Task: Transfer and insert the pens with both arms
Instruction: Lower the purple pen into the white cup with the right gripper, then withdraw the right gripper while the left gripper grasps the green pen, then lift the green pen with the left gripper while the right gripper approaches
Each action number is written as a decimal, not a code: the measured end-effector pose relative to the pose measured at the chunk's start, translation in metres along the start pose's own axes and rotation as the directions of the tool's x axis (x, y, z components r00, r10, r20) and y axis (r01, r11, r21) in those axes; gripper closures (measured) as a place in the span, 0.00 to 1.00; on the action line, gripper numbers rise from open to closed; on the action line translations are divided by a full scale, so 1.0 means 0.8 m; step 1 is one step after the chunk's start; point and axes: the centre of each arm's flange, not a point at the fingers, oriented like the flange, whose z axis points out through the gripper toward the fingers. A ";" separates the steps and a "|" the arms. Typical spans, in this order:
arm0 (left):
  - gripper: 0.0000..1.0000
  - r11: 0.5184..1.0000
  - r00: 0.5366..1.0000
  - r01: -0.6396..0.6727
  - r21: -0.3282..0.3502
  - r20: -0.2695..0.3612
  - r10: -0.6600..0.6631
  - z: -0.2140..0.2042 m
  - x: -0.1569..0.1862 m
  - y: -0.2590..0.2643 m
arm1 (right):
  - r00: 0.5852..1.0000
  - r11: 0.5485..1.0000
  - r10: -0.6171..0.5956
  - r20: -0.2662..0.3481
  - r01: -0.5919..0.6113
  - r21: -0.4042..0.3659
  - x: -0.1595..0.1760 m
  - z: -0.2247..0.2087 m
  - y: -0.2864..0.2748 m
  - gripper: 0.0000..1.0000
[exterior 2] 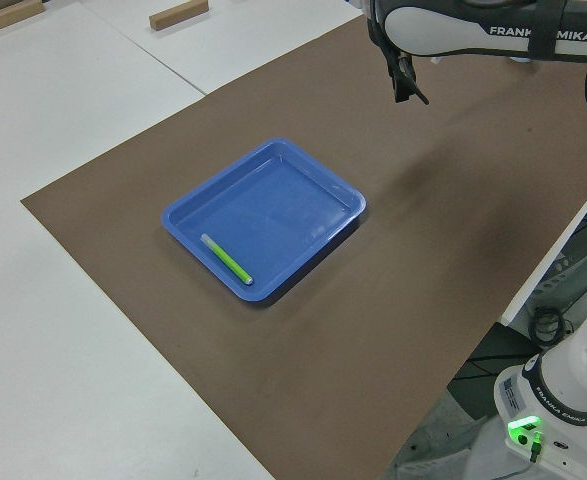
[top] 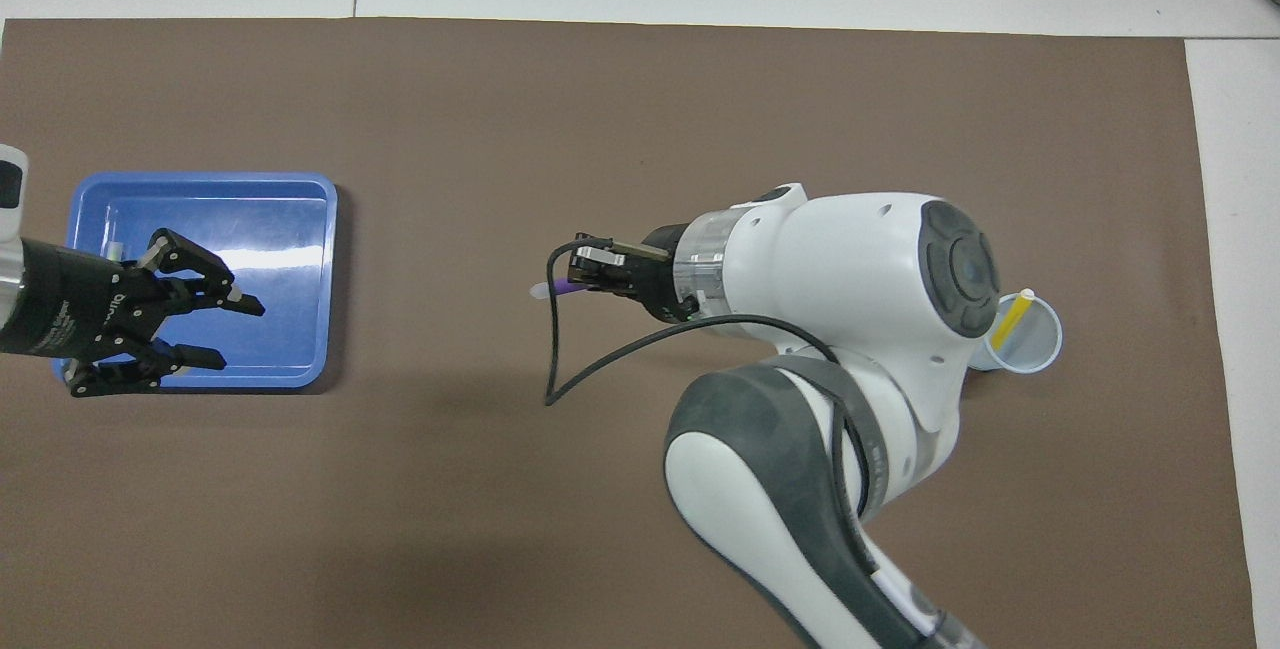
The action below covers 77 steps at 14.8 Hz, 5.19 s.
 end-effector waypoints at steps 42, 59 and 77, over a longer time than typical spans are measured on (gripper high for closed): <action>0.40 0.511 0.555 -0.737 0.442 -0.034 0.831 0.166 0.317 -0.200 | 0.947 0.884 -0.264 0.184 0.314 -0.348 0.076 -0.160 0.367 0.50; 0.81 0.636 0.653 -0.658 0.404 -0.115 0.749 0.177 0.321 -0.199 | 0.998 0.997 0.027 -0.057 -0.023 0.068 -0.007 -0.024 0.060 0.40; 0.83 0.882 0.885 -0.408 0.237 -0.135 0.446 0.125 0.273 -0.100 | 0.973 0.962 0.225 -0.041 -0.216 0.165 -0.019 -0.018 0.036 0.34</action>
